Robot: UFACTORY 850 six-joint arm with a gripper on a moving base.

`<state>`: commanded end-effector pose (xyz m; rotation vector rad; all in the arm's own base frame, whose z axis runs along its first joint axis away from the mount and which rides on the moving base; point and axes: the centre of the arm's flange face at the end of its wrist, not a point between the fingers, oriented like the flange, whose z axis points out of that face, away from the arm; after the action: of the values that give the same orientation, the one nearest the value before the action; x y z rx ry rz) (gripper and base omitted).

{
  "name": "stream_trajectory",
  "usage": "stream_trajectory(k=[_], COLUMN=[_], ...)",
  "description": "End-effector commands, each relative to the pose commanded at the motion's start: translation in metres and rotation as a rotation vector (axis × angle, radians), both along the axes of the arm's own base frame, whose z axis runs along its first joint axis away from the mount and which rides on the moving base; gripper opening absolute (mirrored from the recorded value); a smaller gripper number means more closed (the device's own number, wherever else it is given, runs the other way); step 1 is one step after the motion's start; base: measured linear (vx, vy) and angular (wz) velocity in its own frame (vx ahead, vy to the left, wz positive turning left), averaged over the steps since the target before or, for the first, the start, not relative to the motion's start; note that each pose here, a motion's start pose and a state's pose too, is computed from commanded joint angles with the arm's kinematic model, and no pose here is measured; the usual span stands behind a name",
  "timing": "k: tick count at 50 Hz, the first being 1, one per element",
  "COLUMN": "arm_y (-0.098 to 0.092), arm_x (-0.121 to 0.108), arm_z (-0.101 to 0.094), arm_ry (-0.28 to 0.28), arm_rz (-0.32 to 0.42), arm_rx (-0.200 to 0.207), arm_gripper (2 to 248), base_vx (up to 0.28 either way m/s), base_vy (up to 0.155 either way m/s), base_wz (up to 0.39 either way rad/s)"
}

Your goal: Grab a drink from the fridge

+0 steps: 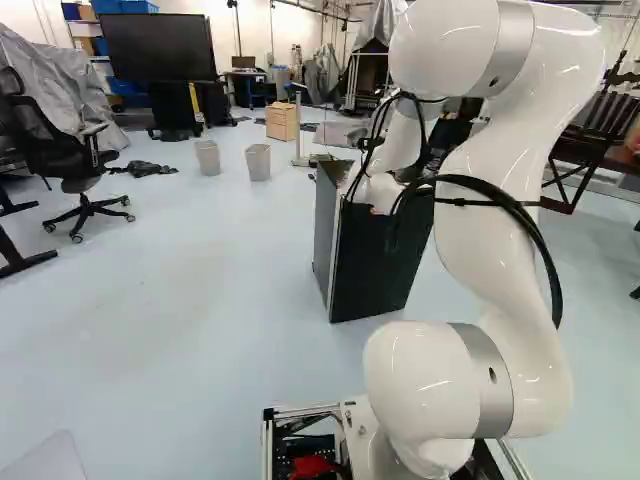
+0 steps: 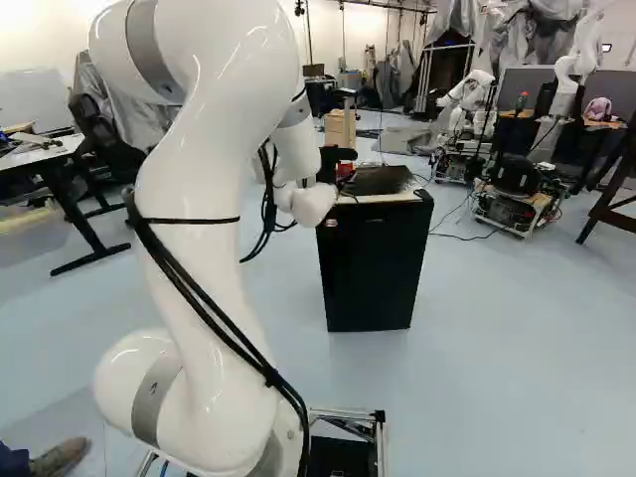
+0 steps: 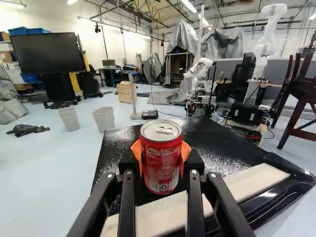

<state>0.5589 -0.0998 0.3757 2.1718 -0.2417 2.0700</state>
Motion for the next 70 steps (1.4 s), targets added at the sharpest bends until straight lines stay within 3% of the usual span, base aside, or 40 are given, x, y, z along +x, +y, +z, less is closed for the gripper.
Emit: stream_trajectory(k=[14,38,70], arm_y=[0.0,0.004,0.028], arm_x=[0.0,-0.008,-0.053], arm_z=[0.014,0.017,0.026], arm_ry=[-0.025,-0.017,0.035], arm_rz=[0.0,0.007,0.042], arm_rx=[-0.004,-0.003,0.004], arm_gripper=[95,95,95], base_vx=[0.0,0.0,0.0], base_vy=[0.0,0.0,0.0], base_wz=[0.0,0.0,0.0])
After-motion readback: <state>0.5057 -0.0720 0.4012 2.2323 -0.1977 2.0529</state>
